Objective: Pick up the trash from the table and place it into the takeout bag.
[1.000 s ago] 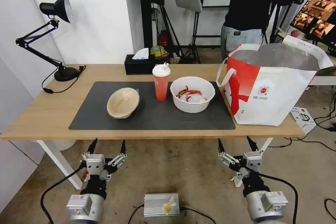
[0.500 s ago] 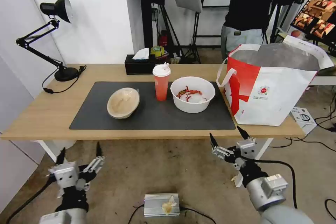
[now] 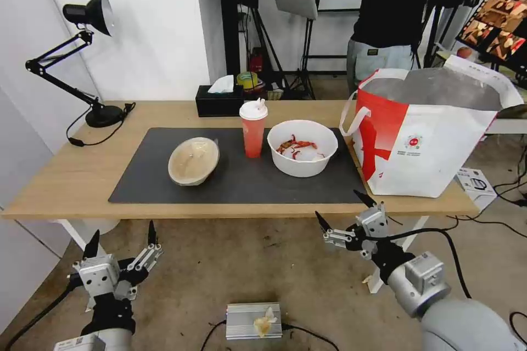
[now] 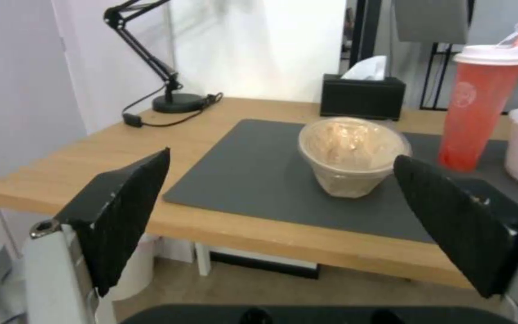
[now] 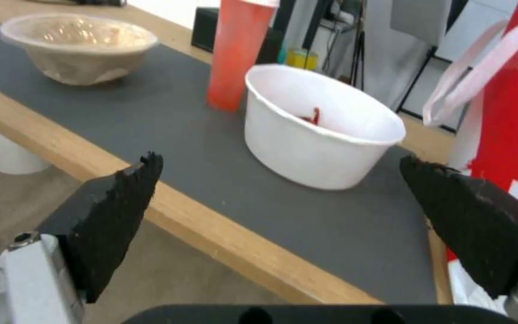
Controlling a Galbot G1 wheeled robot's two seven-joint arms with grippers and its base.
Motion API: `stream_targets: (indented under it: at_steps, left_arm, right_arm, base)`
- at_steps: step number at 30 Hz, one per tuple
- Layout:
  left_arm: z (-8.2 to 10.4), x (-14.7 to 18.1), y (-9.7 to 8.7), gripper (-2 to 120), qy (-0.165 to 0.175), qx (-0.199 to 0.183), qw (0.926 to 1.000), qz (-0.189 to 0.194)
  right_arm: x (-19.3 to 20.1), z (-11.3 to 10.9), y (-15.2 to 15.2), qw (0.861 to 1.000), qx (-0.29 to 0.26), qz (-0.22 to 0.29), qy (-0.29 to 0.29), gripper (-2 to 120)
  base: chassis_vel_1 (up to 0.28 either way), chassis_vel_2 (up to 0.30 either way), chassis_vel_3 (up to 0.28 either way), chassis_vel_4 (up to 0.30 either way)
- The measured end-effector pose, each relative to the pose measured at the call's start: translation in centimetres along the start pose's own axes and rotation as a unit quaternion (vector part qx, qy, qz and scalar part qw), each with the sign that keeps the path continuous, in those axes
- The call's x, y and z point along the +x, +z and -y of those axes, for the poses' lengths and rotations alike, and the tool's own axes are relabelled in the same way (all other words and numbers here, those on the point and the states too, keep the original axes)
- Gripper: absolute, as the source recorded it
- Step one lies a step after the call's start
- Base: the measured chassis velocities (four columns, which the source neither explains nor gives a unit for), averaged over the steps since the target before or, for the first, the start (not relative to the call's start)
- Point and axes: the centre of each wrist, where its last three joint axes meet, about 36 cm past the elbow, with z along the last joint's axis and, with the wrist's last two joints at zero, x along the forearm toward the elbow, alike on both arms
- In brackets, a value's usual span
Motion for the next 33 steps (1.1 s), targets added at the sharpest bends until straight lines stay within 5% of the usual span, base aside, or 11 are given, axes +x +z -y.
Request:
stream_targets:
  at_steps: [33]
  left_arm:
    - [0.8,0.1,0.7,100,0.021,0.025,0.9995,0.003]
  right_arm:
    - [-7.6,7.5,-2.4,0.988,0.061,0.116,-0.079,100]
  base:
    - [0.0,0.0,0.0,0.0]
